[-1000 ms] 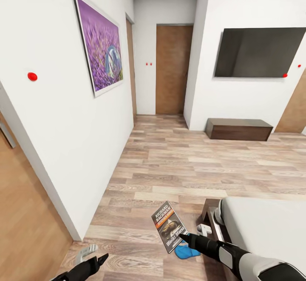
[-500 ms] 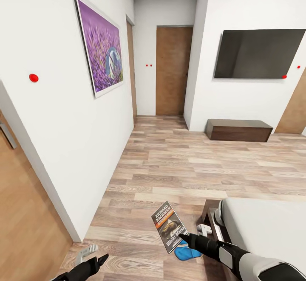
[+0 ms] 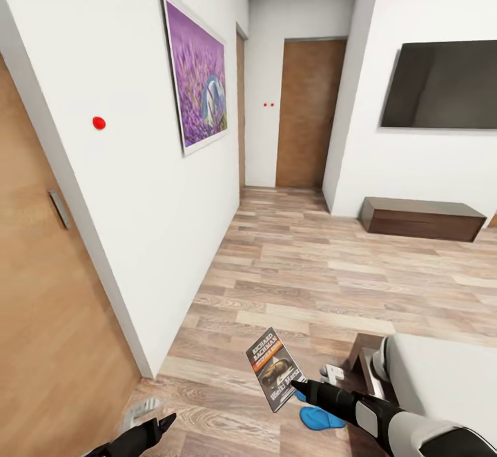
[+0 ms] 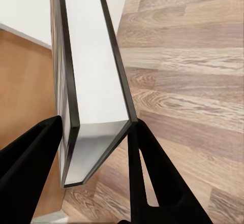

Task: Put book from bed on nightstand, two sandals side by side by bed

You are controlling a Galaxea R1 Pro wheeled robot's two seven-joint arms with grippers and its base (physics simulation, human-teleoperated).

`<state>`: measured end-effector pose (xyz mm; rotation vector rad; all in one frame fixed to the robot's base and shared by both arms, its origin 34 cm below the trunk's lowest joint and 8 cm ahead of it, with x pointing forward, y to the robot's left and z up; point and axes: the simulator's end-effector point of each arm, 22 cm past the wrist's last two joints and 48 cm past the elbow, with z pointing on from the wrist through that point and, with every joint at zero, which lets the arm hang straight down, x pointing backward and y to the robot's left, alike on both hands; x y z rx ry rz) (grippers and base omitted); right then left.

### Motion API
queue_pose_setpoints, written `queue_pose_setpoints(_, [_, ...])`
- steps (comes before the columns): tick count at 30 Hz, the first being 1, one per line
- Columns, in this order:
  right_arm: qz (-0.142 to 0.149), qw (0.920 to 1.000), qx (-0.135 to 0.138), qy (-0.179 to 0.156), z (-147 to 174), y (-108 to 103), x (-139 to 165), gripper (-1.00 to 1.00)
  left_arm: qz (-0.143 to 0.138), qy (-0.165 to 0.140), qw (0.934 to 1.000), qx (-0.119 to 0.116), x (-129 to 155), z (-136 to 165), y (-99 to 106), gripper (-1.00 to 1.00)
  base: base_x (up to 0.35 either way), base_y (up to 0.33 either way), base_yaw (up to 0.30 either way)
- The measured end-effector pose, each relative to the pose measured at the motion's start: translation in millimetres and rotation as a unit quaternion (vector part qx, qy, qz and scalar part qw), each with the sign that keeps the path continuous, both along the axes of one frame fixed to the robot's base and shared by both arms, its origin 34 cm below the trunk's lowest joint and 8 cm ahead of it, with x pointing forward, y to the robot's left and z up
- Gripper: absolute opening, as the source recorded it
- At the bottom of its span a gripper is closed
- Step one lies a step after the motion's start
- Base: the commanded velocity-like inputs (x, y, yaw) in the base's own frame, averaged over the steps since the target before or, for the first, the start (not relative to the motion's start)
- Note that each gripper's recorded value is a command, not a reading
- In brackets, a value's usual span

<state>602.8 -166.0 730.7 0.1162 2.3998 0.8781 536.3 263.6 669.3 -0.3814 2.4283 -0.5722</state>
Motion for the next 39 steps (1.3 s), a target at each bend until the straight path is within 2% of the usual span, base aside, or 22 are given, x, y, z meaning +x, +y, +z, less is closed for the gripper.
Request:
queue_pose_setpoints(14, [-0.001, 1.0, 0.0, 0.003, -3, 0, -1, -1.0, 0.0, 0.003, 1.0, -0.001, -1, -2, 0, 1.0, 0.0, 0.0, 0.239])
queue_pose_setpoints(34, [-0.001, 1.0, 0.0, -0.008, 7, 0, 3, -1.0, -0.001, -0.007, 1.0, -0.006, 4, 6, -10, 1.0, 0.0, 0.0, -0.039])
queue_pose_setpoints(39, [-0.001, 1.0, 0.0, -0.01, 9, 0, 4, -1.0, -0.004, -0.01, 0.9999, -0.01, 6, 8, -18, 1.0, 0.0, 0.0, -0.013])
